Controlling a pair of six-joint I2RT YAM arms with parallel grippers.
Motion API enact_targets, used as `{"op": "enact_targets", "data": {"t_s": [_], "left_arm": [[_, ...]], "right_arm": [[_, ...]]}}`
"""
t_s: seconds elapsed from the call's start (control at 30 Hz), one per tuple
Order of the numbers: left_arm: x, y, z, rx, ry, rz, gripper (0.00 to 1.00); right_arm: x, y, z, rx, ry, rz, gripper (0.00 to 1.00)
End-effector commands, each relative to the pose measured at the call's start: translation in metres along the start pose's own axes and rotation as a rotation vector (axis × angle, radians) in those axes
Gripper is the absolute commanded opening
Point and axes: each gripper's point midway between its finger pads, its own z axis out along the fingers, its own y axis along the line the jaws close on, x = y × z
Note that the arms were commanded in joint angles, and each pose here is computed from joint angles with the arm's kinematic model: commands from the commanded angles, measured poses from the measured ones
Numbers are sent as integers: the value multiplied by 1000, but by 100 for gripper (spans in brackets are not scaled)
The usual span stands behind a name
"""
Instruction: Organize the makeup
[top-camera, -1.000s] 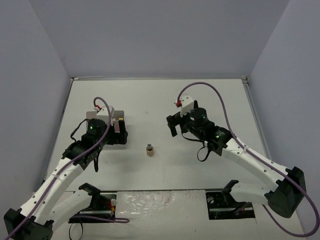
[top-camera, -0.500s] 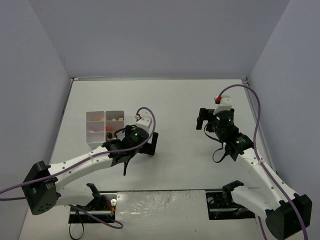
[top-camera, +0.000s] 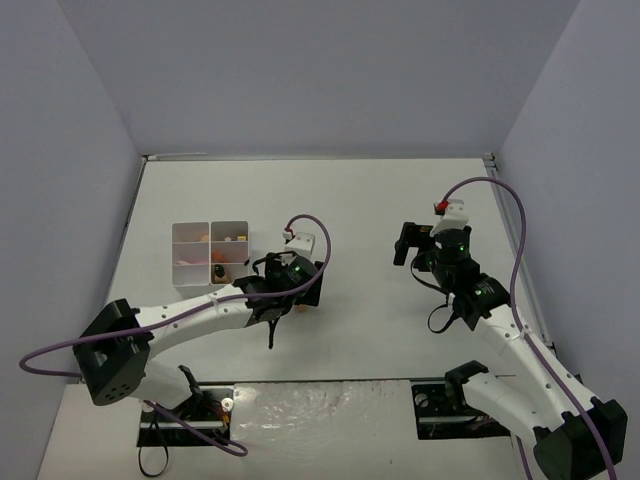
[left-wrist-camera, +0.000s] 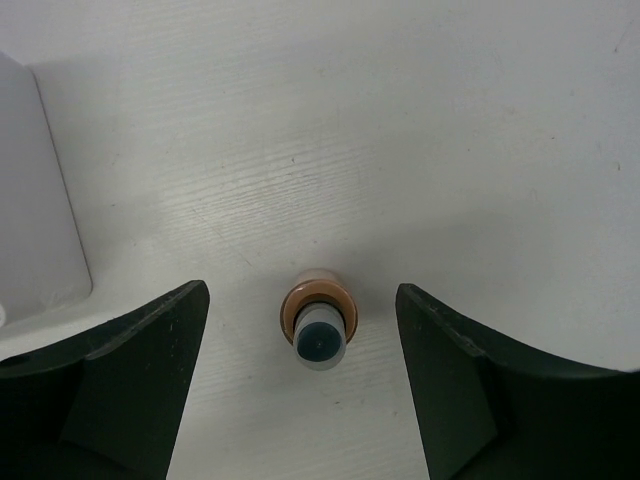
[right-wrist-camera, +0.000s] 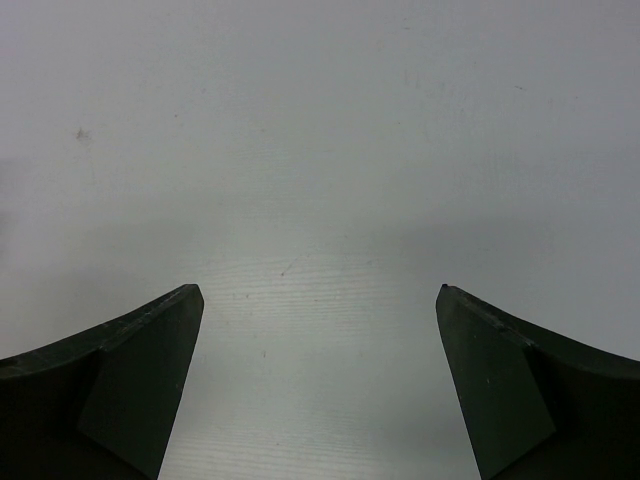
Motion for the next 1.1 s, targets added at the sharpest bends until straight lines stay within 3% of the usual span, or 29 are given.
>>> {"op": "enact_targets", "data": {"t_s": [0.0,0.57,1.07], "left_arm": [[-24,-11,-4,7,-73,-86,66],[-7,-16,6,5,-19,-81,44],[3,-18,8,-1,13,-76,40]], "right_arm": [[-19,-1,1,12,-69,25,100],[-15,-1,3,7,-61,35,100],[-12,-1,4,1,-55,31,100]]}}
